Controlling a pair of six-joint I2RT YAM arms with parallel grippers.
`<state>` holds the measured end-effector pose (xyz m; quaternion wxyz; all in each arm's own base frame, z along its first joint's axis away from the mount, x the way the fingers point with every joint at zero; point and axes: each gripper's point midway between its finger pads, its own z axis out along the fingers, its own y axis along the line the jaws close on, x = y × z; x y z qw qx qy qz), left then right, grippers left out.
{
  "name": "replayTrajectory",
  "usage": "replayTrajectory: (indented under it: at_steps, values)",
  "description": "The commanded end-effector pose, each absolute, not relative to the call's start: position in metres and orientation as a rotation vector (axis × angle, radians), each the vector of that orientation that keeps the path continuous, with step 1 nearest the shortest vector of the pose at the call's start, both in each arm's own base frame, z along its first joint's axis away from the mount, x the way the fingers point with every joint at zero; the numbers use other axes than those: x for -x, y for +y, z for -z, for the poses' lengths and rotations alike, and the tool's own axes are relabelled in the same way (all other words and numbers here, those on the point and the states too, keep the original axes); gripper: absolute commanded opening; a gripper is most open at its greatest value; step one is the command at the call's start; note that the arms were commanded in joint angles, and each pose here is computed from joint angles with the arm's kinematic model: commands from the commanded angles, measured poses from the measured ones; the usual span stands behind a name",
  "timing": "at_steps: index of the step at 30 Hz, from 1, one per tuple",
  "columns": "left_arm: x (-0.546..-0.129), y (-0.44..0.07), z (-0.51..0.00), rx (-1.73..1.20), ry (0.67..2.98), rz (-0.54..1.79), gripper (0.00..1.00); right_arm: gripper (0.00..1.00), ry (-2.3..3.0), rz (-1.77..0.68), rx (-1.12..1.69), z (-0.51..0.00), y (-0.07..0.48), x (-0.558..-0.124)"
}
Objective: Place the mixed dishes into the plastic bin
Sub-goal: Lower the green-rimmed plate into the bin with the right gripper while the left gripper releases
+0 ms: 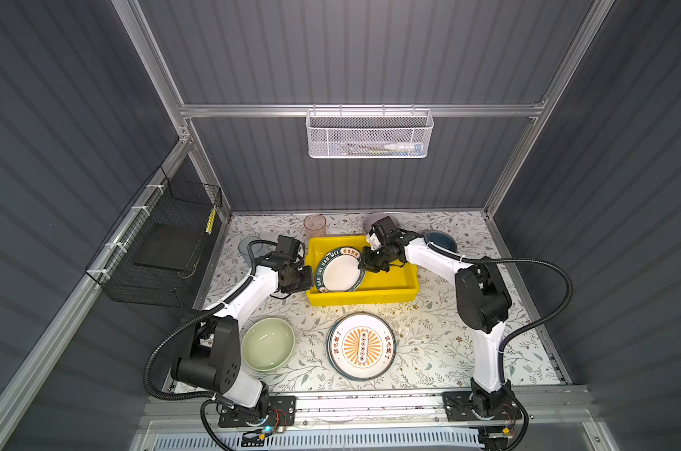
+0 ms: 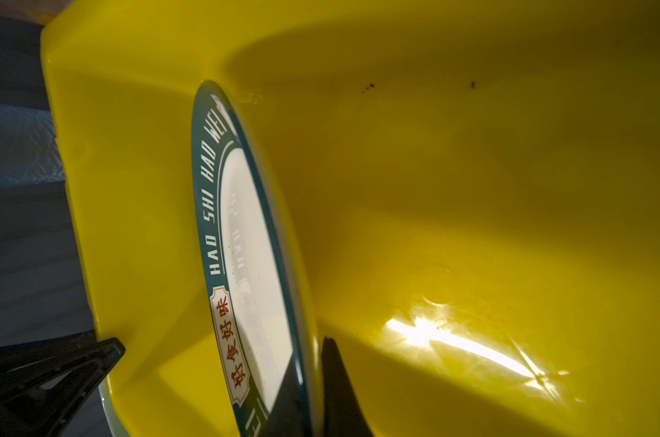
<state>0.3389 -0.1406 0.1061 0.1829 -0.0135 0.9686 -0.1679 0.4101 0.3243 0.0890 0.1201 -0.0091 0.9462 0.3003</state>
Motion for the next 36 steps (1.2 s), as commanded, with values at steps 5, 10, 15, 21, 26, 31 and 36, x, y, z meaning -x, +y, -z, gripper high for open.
replayTrajectory:
  at_steps: [5,10,15,21,26,31,36]
  values:
    - [-0.332,-0.143,-0.098,0.015,2.75,0.51,0.17,0.18,2.732,-0.959,0.036,-0.096,0.341,-0.416]
    - [-0.332,-0.143,-0.1,0.009,2.747,0.514,0.17,0.27,2.755,-0.92,0.028,-0.086,0.339,-0.414]
    - [-0.332,-0.143,-0.1,0.004,2.744,0.512,0.17,0.4,2.775,-0.838,0.049,-0.079,0.334,-0.412]
    - [-0.333,-0.144,-0.104,0.002,2.736,0.518,0.18,0.5,2.795,-0.713,0.061,-0.074,0.324,-0.414]
    - [-0.332,-0.144,-0.106,0.002,2.732,0.517,0.21,0.56,2.808,-0.662,0.074,-0.071,0.32,-0.413]
    - [-0.332,-0.144,-0.11,-0.002,2.727,0.518,0.22,0.6,2.815,-0.658,0.075,-0.069,0.321,-0.412]
    - [-0.331,-0.143,-0.112,-0.002,2.724,0.52,0.23,0.62,2.825,-0.654,0.075,-0.064,0.32,-0.411]
